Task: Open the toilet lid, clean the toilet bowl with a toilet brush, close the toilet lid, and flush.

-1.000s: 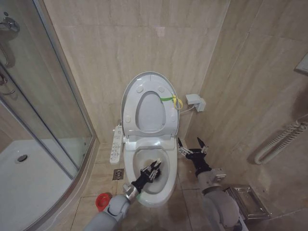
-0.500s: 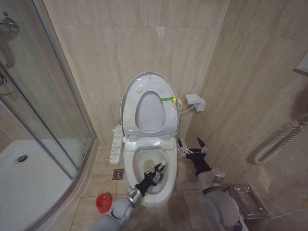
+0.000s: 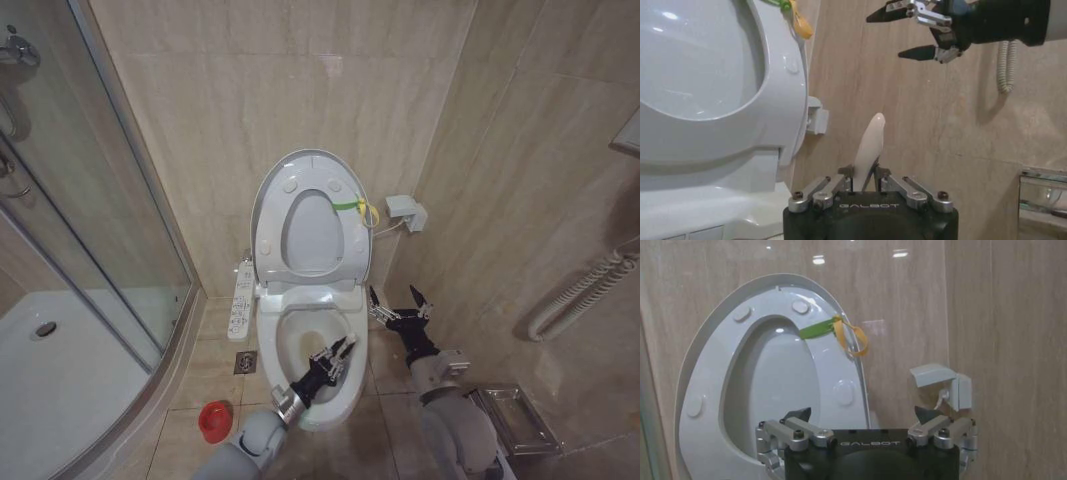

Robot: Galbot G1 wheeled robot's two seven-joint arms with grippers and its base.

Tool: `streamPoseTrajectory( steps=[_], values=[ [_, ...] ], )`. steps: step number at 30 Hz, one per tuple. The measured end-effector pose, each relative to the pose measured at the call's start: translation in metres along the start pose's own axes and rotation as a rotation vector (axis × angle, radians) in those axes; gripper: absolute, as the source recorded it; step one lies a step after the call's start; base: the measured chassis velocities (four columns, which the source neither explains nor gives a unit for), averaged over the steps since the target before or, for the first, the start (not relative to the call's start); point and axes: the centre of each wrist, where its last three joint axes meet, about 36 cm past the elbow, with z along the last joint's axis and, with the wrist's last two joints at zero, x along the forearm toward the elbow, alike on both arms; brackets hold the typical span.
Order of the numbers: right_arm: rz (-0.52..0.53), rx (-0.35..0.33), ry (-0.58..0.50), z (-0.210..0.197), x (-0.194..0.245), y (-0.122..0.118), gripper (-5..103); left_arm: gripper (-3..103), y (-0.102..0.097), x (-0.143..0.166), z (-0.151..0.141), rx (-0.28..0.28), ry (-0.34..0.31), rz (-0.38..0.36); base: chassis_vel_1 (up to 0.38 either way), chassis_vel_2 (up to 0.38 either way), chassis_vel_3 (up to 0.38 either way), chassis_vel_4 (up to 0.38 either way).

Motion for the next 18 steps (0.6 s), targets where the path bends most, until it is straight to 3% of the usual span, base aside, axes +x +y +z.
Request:
streamPoseTrajectory(
  steps=[3,6,11,15,18],
  values=[
    [0.000,0.000,0.000,0.000,0.000,0.000,100,19,0.009,0.007,0.006,-0.008,0.020,-0.013,0.000,0.000,0.000,0.000],
    [0.000,0.000,0.000,0.000,0.000,0.000,100,19,0.034,0.024,0.014,-0.029,0.068,-0.053,0.000,0.000,0.000,0.000],
    [0.000,0.000,0.000,0.000,0.000,0.000,100,19,0.051,0.032,0.013,-0.054,0.087,-0.076,0.000,0.000,0.000,0.000],
    [0.000,0.000,0.000,0.000,0.000,0.000,100,19,0.044,0.018,0.001,-0.054,0.045,-0.059,0.000,0.000,0.000,0.000],
    [0.000,0.000,0.000,0.000,0.000,0.000,100,19,0.024,0.004,-0.008,-0.035,-0.004,-0.034,0.000,0.000,0.000,0.000]
  ],
)
